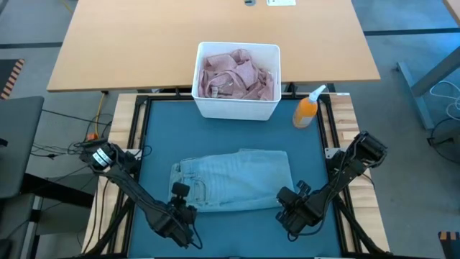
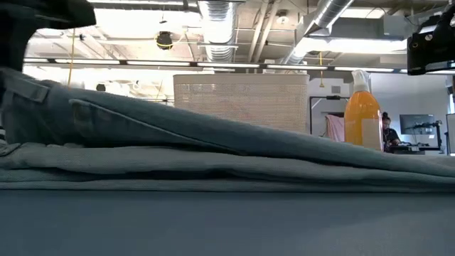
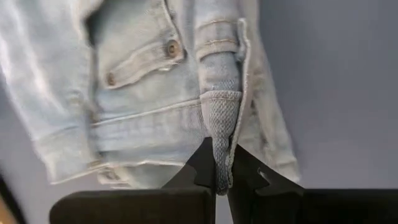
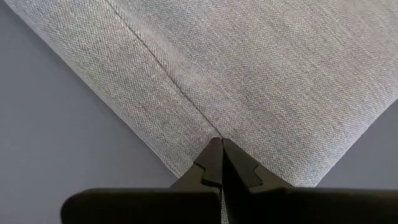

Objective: Fold Laundry from Bin
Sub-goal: Fold the blue pants

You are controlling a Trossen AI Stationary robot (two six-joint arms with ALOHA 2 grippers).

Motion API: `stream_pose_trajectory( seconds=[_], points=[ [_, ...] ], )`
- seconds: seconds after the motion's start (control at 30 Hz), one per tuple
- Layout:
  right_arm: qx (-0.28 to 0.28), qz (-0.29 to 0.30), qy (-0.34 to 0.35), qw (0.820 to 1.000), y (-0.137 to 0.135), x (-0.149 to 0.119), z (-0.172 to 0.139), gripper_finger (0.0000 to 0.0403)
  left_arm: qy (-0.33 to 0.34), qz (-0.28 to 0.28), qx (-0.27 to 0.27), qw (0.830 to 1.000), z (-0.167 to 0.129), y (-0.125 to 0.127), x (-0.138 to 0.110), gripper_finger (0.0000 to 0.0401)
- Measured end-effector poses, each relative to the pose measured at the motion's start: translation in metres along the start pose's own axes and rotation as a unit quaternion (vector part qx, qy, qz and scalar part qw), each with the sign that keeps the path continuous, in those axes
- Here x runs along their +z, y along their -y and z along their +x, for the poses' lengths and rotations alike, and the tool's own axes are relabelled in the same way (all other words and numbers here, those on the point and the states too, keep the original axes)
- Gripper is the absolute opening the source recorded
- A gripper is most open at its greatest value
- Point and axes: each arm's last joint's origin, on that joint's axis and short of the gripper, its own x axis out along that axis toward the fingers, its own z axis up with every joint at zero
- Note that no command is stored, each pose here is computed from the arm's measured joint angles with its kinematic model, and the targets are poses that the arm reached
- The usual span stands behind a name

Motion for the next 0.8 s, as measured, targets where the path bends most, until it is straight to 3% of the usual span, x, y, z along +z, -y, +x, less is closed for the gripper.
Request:
stream_pose_trajectory(
  seconds=[0.33, 0.57, 0.8],
  points=[
    [0.002, 0.0, 0.0, 1.0, 0.0, 0.0, 0.0, 0.002, -0.024, -0.028, -0.041, 0.998, 0.031, 0.015, -0.013, 0.0001],
    [-0.004, -0.01, 0.006, 1.0, -0.001, 0.002, -0.003, 0.002, -0.025, -0.015, -0.036, 0.999, 0.023, 0.013, -0.012, 0.0001],
    [0.025, -0.029, 0.062, 0.997, -0.019, 0.015, -0.037, 0.0019, -0.034, -0.011, -0.038, 0.999, 0.017, 0.008, -0.008, 0.0001]
  ],
)
